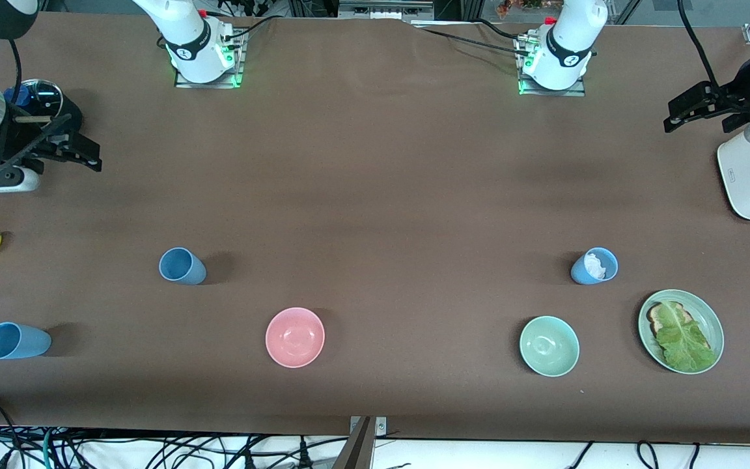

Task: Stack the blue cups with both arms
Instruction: 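Grasp the tall blue cup with the right gripper while the left gripper advances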

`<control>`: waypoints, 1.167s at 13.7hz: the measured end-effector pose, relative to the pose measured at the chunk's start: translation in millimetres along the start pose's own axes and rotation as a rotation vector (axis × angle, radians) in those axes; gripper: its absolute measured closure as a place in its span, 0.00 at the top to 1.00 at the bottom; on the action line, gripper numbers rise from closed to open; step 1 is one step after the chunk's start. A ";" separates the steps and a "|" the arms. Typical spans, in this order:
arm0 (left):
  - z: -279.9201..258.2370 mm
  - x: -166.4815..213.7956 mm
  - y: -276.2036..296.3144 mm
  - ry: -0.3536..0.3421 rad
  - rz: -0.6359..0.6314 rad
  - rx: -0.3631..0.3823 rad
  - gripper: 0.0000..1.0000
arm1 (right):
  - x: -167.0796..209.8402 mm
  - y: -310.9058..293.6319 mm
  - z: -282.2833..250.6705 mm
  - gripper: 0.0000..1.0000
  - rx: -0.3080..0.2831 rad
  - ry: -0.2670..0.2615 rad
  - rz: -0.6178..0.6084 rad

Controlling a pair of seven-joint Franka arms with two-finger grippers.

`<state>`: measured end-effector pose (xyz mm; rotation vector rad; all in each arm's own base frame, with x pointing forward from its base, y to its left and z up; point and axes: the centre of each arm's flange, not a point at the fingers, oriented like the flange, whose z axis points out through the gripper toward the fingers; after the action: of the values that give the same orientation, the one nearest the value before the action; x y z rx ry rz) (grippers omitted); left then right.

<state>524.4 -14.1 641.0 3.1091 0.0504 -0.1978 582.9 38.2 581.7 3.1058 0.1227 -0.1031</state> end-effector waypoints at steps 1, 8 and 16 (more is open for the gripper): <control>0.8 0.6 0.0 -0.002 0.000 0.000 1.00 | 6.2 0.5 6.2 1.00 0.002 0.007 0.000; 17.1 12.8 0.5 -0.035 0.001 0.000 1.00 | 50.9 3.9 65.0 1.00 0.016 0.027 0.000; 97.1 72.1 -1.3 -0.141 0.001 -0.006 1.00 | 97.6 14.6 159.3 1.00 0.034 0.030 0.014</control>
<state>583.5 -13.3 535.5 3.0792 0.0457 -0.4145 670.8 25.9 416.6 3.1425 0.1008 -0.0590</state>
